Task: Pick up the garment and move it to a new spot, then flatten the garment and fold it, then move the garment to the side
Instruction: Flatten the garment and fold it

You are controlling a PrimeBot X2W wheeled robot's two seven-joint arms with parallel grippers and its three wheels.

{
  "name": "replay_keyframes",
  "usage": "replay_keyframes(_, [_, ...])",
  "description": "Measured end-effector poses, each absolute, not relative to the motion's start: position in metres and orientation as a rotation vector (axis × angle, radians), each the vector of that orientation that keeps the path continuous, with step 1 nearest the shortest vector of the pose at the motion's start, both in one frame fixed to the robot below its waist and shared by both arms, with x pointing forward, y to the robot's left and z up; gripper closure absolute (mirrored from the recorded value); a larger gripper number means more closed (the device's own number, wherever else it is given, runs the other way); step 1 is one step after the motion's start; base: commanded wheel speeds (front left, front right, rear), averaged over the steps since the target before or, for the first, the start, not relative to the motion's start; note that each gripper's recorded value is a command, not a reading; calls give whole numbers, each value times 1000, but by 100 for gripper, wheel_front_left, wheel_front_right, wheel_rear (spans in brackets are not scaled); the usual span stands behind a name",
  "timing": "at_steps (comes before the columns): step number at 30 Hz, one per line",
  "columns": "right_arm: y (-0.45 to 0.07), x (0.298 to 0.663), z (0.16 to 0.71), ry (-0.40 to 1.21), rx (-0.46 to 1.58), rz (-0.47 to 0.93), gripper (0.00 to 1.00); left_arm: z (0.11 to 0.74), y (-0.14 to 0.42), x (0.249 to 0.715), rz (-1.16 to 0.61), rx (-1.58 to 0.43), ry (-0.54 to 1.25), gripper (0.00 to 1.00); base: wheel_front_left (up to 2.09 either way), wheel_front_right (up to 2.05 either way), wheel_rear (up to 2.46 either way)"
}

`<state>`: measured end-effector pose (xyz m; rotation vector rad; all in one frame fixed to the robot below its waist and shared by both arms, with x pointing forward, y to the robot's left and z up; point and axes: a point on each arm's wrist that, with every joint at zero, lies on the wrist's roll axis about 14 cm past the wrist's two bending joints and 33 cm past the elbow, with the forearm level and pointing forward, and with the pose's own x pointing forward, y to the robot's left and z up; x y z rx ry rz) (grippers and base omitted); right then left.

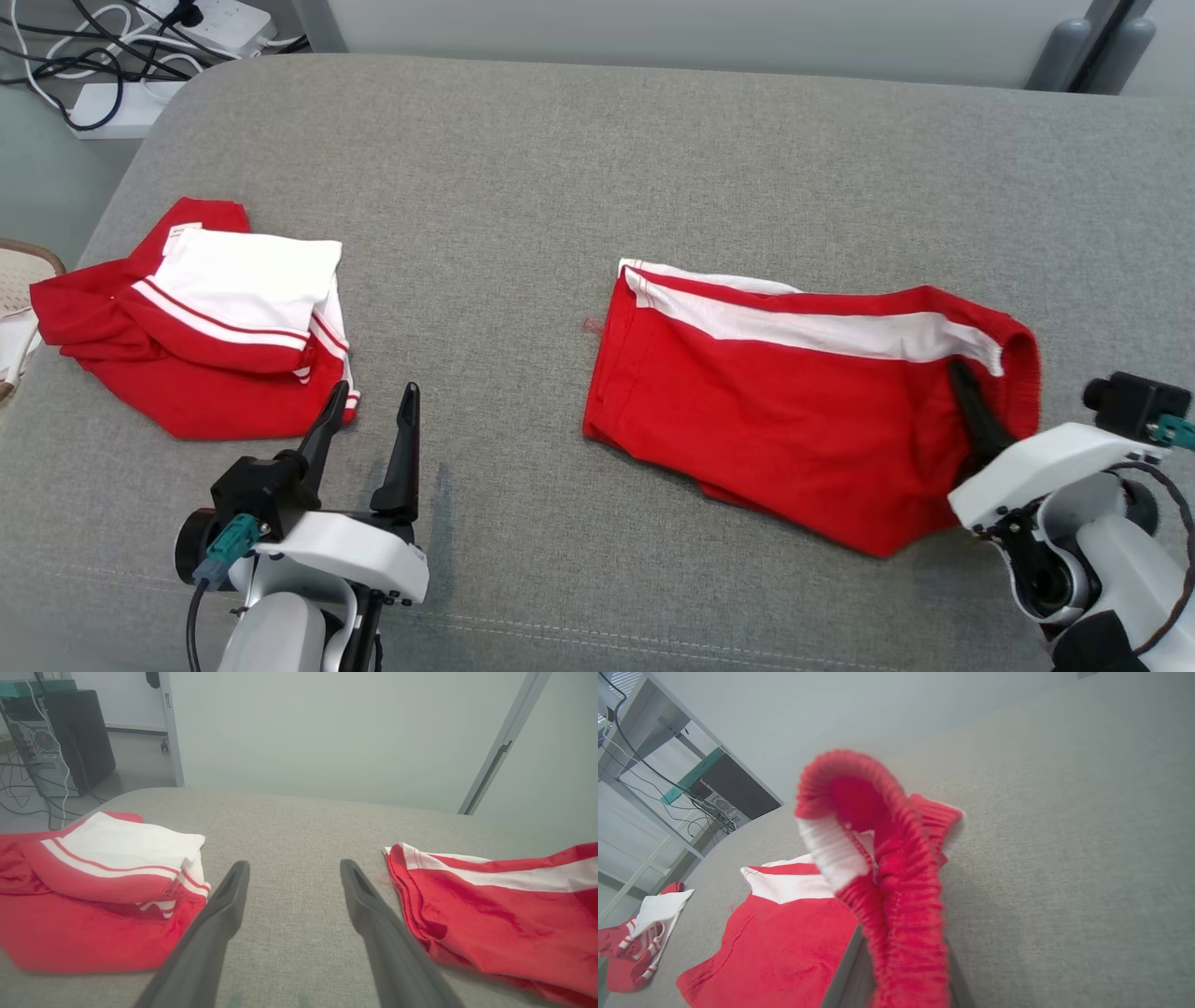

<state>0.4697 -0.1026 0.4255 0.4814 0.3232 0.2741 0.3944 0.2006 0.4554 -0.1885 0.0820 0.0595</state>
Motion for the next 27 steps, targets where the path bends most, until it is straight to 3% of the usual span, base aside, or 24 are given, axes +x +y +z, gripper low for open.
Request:
replay_keyframes(6, [-38, 459, 452, 403, 571, 505, 100, 452, 194, 392, 41, -189, 94, 0, 0, 0, 0])
replay_keyframes(19, [52, 477, 457, 472, 516, 726, 100, 447, 217, 365, 132, -206, 117, 0, 0, 0, 0])
replay_keyframes(21, [60, 479, 447, 503, 484, 737, 79, 445, 224, 360, 158, -212, 122, 0, 0, 0, 0])
replay_keyframes(22, [63, 479, 442, 514, 465, 742, 56, 445, 227, 357, 168, -211, 125, 0, 0, 0, 0])
replay_keyframes(23, [66, 481, 437, 522, 447, 747, 16, 444, 231, 354, 182, -212, 128, 0, 0, 0, 0])
replay_keyframes(24, [69, 482, 434, 529, 437, 752, 0, 443, 234, 352, 197, -210, 131, 0, 0, 0, 0])
replay_keyframes(27, [76, 484, 430, 539, 430, 761, 0, 441, 239, 349, 216, -206, 137, 0, 0, 0, 0])
